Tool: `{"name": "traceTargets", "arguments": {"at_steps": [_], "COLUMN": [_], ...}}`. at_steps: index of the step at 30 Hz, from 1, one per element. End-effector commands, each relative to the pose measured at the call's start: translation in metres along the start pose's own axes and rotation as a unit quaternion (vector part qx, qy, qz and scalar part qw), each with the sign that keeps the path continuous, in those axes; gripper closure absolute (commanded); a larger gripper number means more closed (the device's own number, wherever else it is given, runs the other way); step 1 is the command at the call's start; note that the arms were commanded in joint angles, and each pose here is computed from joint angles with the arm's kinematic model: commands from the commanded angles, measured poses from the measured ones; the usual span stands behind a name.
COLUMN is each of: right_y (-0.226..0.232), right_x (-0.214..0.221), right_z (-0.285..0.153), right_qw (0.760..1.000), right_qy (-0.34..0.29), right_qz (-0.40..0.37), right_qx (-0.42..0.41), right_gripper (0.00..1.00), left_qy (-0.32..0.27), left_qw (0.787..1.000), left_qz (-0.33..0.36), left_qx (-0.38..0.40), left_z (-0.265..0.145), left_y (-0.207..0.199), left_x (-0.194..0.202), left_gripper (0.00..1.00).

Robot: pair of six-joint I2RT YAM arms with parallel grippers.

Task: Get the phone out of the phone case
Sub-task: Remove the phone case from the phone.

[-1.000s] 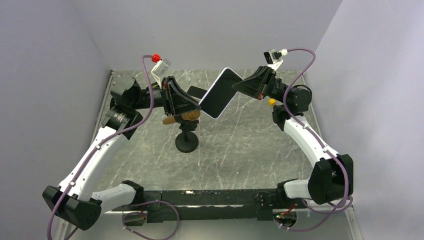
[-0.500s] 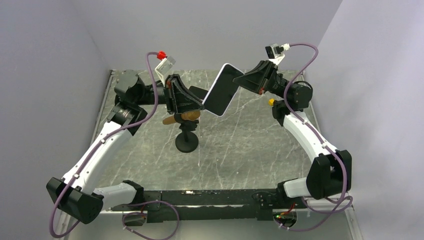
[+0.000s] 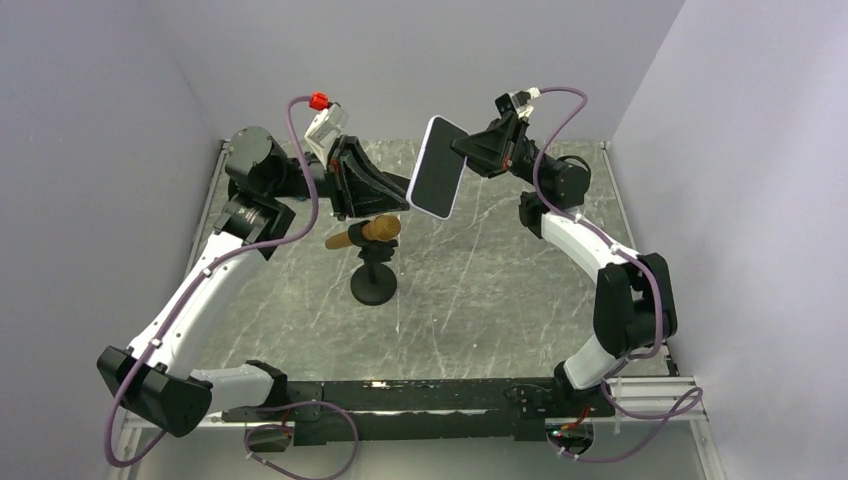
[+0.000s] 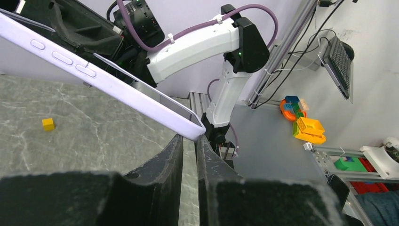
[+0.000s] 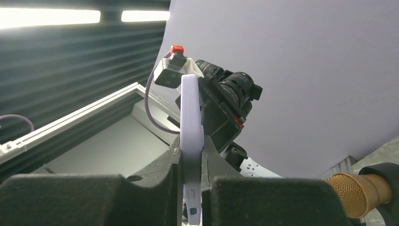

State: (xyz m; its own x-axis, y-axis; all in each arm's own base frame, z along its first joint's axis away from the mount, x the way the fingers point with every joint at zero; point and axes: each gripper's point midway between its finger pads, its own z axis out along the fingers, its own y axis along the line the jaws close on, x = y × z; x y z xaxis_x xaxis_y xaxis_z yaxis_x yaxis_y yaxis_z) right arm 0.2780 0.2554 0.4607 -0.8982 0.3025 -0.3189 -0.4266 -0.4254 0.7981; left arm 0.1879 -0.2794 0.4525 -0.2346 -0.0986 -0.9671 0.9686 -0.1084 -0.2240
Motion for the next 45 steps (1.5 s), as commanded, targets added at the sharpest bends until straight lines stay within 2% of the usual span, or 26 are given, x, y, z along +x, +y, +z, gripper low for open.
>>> {"name": "traceTargets", "arguments": {"at_steps": [1, 4, 5, 8, 9, 10, 12, 15, 19, 22, 25, 29, 30, 32, 34, 40, 43, 45], "right_y": [0.064, 0.054, 0.050, 0.042, 0.040, 0.039, 0.037, 0.034, 0.039, 0.036, 0.037, 0.026, 0.023, 0.008, -0.004, -0.005, -0.007, -0.010], "right_x": [0.043, 0.038, 0.034, 0.022, 0.019, 0.016, 0.012, 0.007, 0.003, -0.004, -0.002, 0.008, 0.012, 0.024, 0.032, 0.053, 0.061, 0.064], "right_z": [0.013, 0.014, 0.014, 0.010, 0.008, 0.007, 0.007, 0.008, 0.006, 0.003, 0.007, 0.007, 0.005, 0.001, -0.005, -0.012, -0.013, -0.014], "right_qw": [0.990, 0.990, 0.990, 0.985, 0.982, 0.977, 0.971, 0.966, 0.963, 0.957, 0.952, 0.948, 0.947, 0.948, 0.941, 0.922, 0.919, 0.917], "right_qy": [0.067, 0.049, 0.039, 0.007, -0.004, -0.015, -0.027, -0.041, -0.072, -0.109, -0.115, -0.092, -0.079, -0.032, 0.004, 0.104, 0.148, 0.167], "right_qz": [-0.071, -0.119, -0.126, -0.173, -0.189, -0.211, -0.236, -0.251, -0.257, -0.264, -0.275, -0.287, -0.290, -0.286, -0.293, -0.321, -0.317, -0.318], "right_qx": [-0.099, -0.056, -0.040, -0.006, 0.002, 0.007, 0.021, 0.039, 0.040, 0.057, 0.064, 0.103, 0.110, 0.139, 0.166, 0.188, 0.183, 0.174], "right_gripper": [1.00, 1.00, 1.00, 1.00, 1.00, 1.00, 1.00, 1.00, 1.00, 1.00, 1.00, 1.00, 1.00, 0.99, 0.91, 0.53, 0.42, 0.39], "left_qy": [-0.024, -0.024, -0.020, -0.010, -0.015, -0.020, -0.032, -0.037, -0.063, -0.112, -0.146, -0.143, -0.133, -0.117, -0.109, -0.045, -0.030, -0.029], "left_qw": [0.998, 0.997, 0.997, 0.996, 0.995, 0.995, 0.994, 0.991, 0.983, 0.978, 0.970, 0.969, 0.971, 0.977, 0.981, 0.991, 0.993, 0.994], "left_qz": [0.001, -0.025, -0.033, -0.049, -0.044, -0.044, -0.051, -0.076, -0.099, -0.094, -0.098, -0.098, -0.096, -0.092, -0.088, -0.082, -0.082, -0.087], "left_qx": [-0.064, -0.074, -0.071, -0.075, -0.085, -0.089, -0.091, -0.106, -0.145, -0.149, -0.167, -0.179, -0.172, -0.154, -0.137, -0.095, -0.076, -0.065], "left_z": [-0.001, -0.002, -0.003, -0.011, -0.014, -0.017, -0.020, -0.021, -0.020, -0.013, -0.010, -0.008, -0.005, -0.002, -0.003, -0.005, -0.006, -0.006], "left_y": [0.044, 0.046, 0.041, 0.027, 0.022, 0.017, 0.009, 0.011, 0.026, 0.029, 0.036, 0.044, 0.045, 0.041, 0.037, 0.022, 0.015, 0.012], "left_x": [-0.011, -0.008, -0.004, 0.013, 0.015, 0.019, 0.021, 0.022, 0.019, 0.012, 0.008, 0.000, 0.000, -0.003, -0.002, 0.005, 0.004, 0.005], "left_gripper": [1.00, 1.00, 0.93, 0.49, 0.39, 0.34, 0.26, 0.23, 0.26, 0.27, 0.30, 0.55, 0.64, 0.90, 1.00, 1.00, 1.00, 1.00]}}
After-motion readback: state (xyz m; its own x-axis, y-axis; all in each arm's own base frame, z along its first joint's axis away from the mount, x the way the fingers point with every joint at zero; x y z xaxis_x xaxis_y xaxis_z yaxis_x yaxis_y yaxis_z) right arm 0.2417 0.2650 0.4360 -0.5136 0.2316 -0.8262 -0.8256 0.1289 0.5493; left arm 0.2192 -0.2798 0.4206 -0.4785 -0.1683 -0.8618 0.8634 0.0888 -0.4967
